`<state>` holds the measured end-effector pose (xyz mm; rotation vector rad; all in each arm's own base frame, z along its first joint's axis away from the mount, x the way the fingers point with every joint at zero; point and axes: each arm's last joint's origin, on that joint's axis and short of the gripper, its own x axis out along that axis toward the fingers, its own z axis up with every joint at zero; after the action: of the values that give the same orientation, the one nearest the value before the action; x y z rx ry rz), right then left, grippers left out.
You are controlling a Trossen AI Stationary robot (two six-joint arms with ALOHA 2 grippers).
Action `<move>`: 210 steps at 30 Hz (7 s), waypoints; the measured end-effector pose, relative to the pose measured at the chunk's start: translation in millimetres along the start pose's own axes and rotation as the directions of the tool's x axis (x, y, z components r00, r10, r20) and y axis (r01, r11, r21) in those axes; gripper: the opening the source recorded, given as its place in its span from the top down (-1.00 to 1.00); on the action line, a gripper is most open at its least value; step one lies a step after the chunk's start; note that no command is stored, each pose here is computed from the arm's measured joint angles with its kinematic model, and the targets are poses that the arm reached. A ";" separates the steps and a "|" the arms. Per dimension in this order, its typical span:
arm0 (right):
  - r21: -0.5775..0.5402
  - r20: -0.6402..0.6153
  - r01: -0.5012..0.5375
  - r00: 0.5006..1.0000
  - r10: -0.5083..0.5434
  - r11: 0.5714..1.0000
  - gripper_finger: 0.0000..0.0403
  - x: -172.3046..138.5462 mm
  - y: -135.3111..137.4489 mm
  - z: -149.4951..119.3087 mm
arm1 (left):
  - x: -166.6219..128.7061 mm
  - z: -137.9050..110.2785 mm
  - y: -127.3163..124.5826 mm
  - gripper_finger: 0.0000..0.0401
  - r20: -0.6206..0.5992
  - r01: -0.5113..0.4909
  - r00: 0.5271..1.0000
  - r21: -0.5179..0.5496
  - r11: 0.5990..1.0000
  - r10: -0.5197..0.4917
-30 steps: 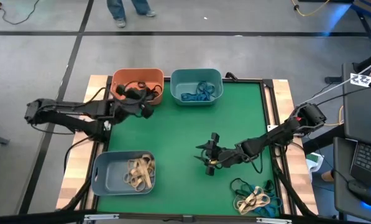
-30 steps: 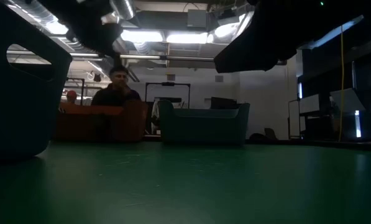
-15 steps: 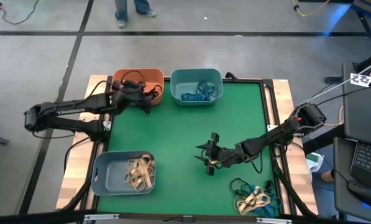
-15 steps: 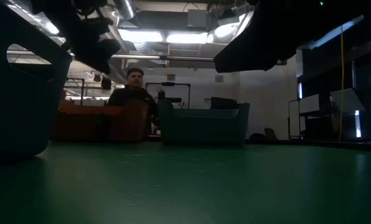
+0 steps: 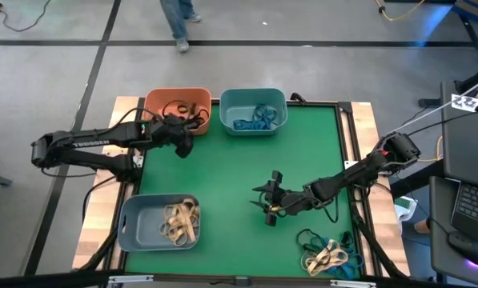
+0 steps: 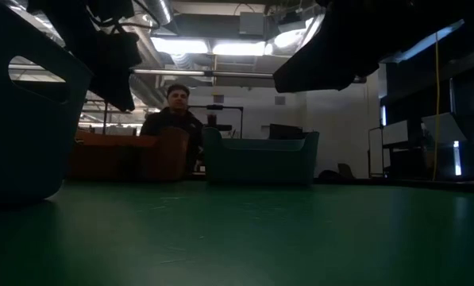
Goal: Sort rubber bands into baskets
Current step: Put the black rubber band into the orange bin
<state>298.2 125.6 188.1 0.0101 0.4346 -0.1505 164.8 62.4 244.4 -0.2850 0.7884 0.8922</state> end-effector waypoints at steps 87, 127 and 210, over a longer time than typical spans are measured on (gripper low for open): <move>-0.018 -0.018 0.023 1.000 -0.023 1.000 0.01 -0.1 -1.1 -2.1 | 50.9 -54.7 -4.8 0.97 0.425 0.152 0.904 -0.228 0.962 -0.042; -0.020 -0.025 0.026 0.999 -0.027 0.999 0.01 -0.1 -1.4 -2.8 | -3.8 1.3 47.0 0.21 0.057 -0.041 0.997 -0.020 0.999 0.042; 0.097 -0.546 0.118 0.836 -0.047 0.988 0.87 -99.1 57.9 -80.0 | 43.5 -8.7 -298.1 0.35 0.104 0.635 0.618 0.518 0.573 -0.779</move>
<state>184.4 200.4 155.9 0.1637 0.9982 -0.2626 410.6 -99.6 180.1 -0.0354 0.4606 -0.0545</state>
